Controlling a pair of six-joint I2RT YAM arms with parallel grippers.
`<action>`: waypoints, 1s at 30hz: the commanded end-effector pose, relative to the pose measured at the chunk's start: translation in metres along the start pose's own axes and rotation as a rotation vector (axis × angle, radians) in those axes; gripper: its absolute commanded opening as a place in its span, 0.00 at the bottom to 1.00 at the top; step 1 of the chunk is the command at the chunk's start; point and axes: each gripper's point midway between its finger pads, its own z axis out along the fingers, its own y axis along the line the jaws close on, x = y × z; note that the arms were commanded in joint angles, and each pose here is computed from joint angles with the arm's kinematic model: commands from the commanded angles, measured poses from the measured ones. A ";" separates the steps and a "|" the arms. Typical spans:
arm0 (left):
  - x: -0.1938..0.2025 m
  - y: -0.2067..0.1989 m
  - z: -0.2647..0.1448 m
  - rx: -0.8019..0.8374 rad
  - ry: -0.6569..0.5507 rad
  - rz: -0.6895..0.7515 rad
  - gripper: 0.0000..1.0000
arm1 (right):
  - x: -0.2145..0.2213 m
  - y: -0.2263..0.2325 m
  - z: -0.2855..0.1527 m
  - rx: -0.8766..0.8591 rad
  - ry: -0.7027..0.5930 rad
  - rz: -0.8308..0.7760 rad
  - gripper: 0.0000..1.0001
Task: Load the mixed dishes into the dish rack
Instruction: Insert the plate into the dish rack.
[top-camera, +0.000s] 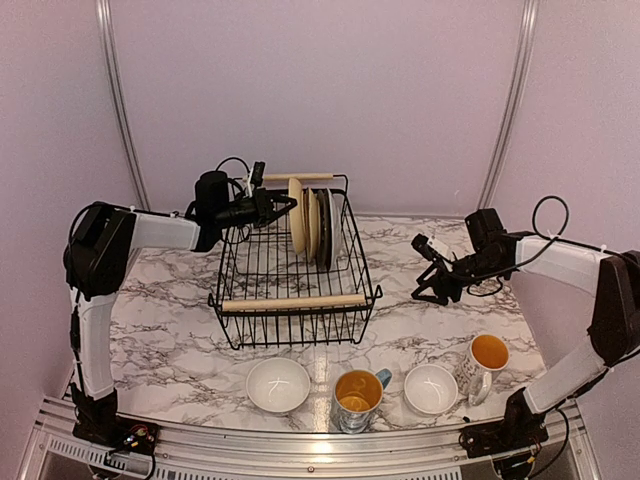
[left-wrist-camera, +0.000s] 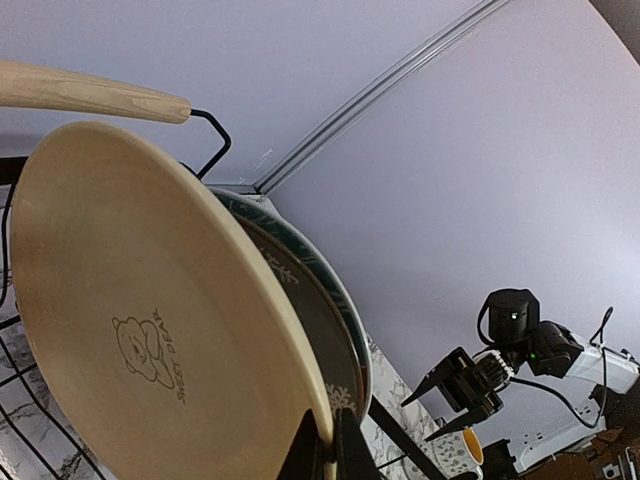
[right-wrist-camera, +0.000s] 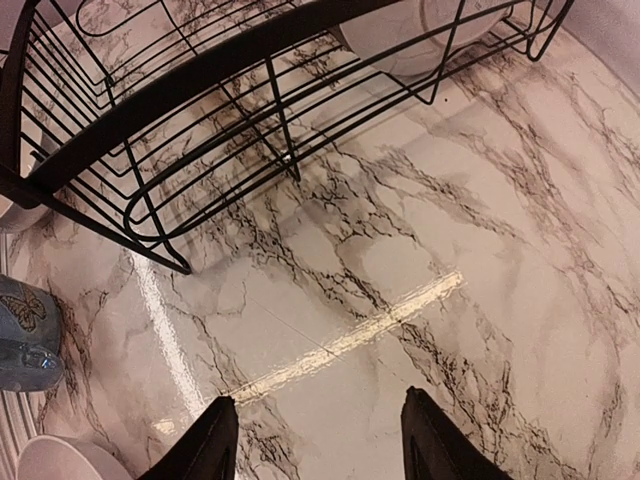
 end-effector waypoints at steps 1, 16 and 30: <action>0.003 0.026 0.002 -0.090 -0.011 0.011 0.00 | 0.001 0.001 0.000 -0.015 0.002 0.003 0.54; 0.008 0.063 0.010 -0.266 0.003 0.006 0.00 | 0.005 -0.001 0.005 -0.030 0.015 0.018 0.54; -0.015 0.056 -0.003 -0.425 -0.052 0.075 0.34 | 0.004 0.001 0.006 -0.047 0.012 0.026 0.55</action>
